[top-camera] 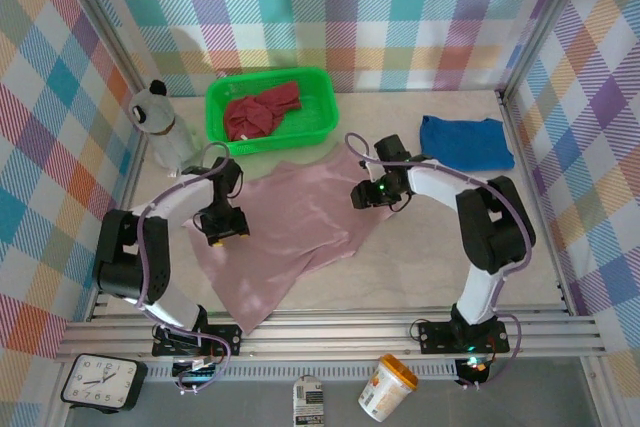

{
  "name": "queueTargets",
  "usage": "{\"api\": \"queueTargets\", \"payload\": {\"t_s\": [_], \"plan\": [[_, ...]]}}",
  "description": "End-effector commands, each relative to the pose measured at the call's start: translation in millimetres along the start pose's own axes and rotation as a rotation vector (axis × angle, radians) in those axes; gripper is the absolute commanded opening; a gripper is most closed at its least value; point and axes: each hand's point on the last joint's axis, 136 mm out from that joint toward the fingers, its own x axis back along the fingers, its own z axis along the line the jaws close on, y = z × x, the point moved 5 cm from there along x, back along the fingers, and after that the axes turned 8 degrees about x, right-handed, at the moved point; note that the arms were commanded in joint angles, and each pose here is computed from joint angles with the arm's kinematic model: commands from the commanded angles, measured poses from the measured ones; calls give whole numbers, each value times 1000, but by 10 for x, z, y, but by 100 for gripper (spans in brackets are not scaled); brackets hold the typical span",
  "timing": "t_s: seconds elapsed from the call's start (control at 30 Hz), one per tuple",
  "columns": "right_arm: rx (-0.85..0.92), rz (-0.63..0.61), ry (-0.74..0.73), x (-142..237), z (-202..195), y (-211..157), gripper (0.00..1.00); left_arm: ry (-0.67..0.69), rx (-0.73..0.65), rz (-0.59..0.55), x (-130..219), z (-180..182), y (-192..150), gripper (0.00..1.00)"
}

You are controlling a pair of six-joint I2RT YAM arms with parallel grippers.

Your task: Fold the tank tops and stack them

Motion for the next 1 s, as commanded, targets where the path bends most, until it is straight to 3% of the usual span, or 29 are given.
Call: {"api": "queueTargets", "payload": {"t_s": [0.0,0.3,0.53,0.77,0.97], "plan": [[-65,39,-26,-26,-174,-7,54,16,4,-1,-115,-43,0,53],[-213,108,-106,-5,-683,-104,52,-38,-95,10,-66,-341,25,54],[-226,76,-139,162,-965,-90,52,-73,-121,-2,38,-534,-41,54],[-104,-93,-112,657,-720,77,57,-86,-191,-30,370,-764,-544,54],[-233,-86,33,831,-246,-263,59,-41,-210,-16,260,-818,-1286,54]]}}
